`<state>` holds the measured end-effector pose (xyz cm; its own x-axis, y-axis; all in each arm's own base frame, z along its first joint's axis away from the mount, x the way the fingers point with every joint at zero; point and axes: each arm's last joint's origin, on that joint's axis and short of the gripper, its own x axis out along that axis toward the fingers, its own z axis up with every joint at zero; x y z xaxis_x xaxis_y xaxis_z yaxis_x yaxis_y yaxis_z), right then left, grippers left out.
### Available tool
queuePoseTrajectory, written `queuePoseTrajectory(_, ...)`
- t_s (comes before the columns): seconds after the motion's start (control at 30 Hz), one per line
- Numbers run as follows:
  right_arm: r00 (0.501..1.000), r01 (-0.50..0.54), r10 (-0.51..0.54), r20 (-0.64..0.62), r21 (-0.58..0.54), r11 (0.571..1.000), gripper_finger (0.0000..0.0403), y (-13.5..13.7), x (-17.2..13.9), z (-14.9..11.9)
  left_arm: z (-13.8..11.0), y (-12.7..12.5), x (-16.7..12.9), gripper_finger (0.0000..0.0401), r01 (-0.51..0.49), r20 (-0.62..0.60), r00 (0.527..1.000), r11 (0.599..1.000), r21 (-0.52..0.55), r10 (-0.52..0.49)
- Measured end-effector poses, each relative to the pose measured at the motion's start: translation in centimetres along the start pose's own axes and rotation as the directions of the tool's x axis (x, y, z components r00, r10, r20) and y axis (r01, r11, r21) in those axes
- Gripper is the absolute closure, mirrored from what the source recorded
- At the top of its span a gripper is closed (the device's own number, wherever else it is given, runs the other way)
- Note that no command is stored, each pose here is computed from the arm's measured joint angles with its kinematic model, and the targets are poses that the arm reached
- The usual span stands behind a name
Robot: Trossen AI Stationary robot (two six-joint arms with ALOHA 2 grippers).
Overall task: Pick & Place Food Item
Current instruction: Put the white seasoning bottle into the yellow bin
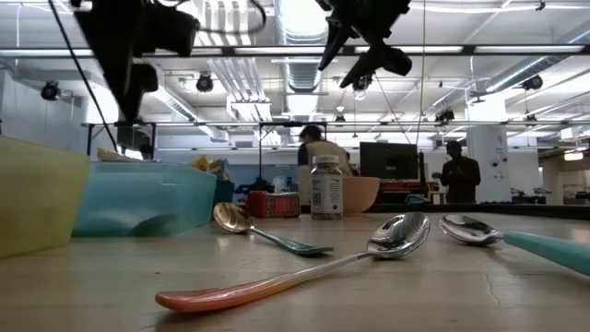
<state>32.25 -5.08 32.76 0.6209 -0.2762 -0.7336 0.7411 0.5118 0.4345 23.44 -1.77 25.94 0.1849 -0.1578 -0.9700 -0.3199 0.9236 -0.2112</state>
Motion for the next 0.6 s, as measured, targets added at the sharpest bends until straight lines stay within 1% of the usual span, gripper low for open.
queuePoseTrajectory(0.07, 1.0, 0.0, 0.0, -0.022, 0.005, 1.0, 0.0181, -0.5, 0.6, 0.5, -0.3, 0.0, -1.3, 0.0089, 0.007, 0.093, 0.996, 1.0, -0.02, -0.005)
queuePoseTrajectory(0.13, 0.999, 0.004, -0.004, -0.052, 0.002, 1.0, 0.0181, -1.0, 1.2, 0.9, -0.4, 0.0, -2.5, 0.0089, 0.031, 0.192, 0.981, 0.998, -0.047, -0.022)
queuePoseTrajectory(0.2, 0.997, 0.016, -0.017, -0.073, -0.002, 1.0, 0.0181, -1.3, 2.0, 1.1, -0.6, 0.0, -3.5, 0.0089, 0.056, 0.274, 0.961, 0.996, -0.073, -0.034)
queuePoseTrajectory(0.33, 0.994, 0.065, -0.068, -0.088, -0.036, 0.997, 0.0181, -1.7, 3.6, 1.0, -0.7, -0.1, -5.0, 0.0089, 0.101, 0.409, 0.911, 0.991, -0.085, -0.058)
queuePoseTrajectory(0.43, 0.99, 0.128, -0.132, -0.056, -0.064, 0.99, 0.0181, -1.9, 4.6, 0.9, -0.8, -0.1, -5.8, 0.0089, 0.119, 0.465, 0.883, 0.989, -0.092, -0.063)
queuePoseTrajectory(0.53, 0.98, 0.197, -0.198, -0.018, -0.07, 0.978, 0.0181, -2.1, 5.6, 0.9, -1.0, 0.0, -6.0, 0.0089, 0.119, 0.477, 0.877, 0.988, -0.095, -0.06)
queuePoseTrajectory(0.6, 0.977, 0.213, -0.214, -0.012, -0.062, 0.975, 0.0181, -2.3, 6.4, 1.0, -1.0, 0.0, -6.0, 0.0089, 0.117, 0.478, 0.877, 0.989, -0.096, -0.057)
